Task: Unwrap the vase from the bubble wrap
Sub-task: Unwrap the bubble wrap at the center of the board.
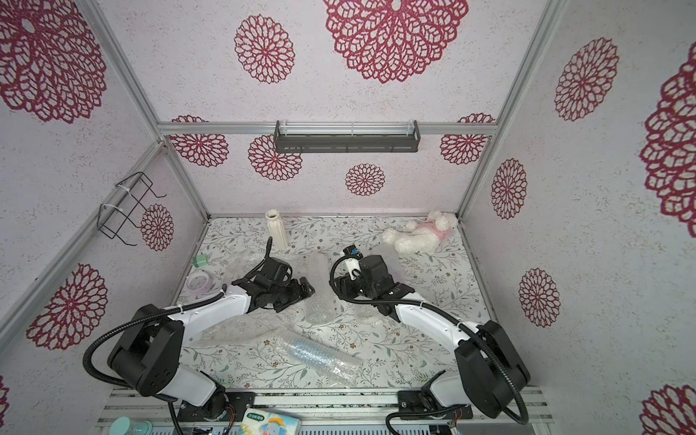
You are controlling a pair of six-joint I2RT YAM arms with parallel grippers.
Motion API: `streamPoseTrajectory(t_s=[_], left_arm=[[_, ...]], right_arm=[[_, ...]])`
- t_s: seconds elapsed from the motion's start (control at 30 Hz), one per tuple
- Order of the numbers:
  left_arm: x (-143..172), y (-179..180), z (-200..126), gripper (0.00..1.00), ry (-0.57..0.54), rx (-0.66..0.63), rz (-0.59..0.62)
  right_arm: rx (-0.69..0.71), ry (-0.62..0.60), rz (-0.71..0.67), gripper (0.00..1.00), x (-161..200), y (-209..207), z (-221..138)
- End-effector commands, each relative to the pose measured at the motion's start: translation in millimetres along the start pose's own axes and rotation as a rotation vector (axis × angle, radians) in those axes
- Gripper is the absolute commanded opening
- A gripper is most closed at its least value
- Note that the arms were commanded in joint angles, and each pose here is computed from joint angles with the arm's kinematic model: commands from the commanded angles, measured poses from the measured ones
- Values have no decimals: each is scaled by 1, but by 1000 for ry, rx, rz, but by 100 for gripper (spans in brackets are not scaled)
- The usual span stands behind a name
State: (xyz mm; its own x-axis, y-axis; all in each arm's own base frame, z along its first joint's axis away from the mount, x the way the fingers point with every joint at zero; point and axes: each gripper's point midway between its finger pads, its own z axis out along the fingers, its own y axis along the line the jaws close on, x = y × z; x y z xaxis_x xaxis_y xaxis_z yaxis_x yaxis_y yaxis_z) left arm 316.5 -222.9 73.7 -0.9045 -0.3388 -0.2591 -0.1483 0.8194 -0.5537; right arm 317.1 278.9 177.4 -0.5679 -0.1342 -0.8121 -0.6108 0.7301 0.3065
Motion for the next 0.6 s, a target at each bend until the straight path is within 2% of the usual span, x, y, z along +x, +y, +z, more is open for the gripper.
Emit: streamPoseTrajectory(t_s=[0.0,0.2,0.33,0.47,0.57], left_arm=[[-3,-20,2,95,-15,107,-13],[-6,-29,2,95,-40,181,7],[-24,-20,-21,95,-100,205,-4],[-43,8,-34,94,-123,153,-56],[-45,27,-29,88,-85,73,-86]], right_arm=[[-4,-87,-12,68,-30,-3,5],[26,-91,5,66,-43,-20,35],[21,-94,2,65,-50,-23,50],[32,-102,7,64,-55,-26,54],[40,-102,10,63,-55,-27,53]])
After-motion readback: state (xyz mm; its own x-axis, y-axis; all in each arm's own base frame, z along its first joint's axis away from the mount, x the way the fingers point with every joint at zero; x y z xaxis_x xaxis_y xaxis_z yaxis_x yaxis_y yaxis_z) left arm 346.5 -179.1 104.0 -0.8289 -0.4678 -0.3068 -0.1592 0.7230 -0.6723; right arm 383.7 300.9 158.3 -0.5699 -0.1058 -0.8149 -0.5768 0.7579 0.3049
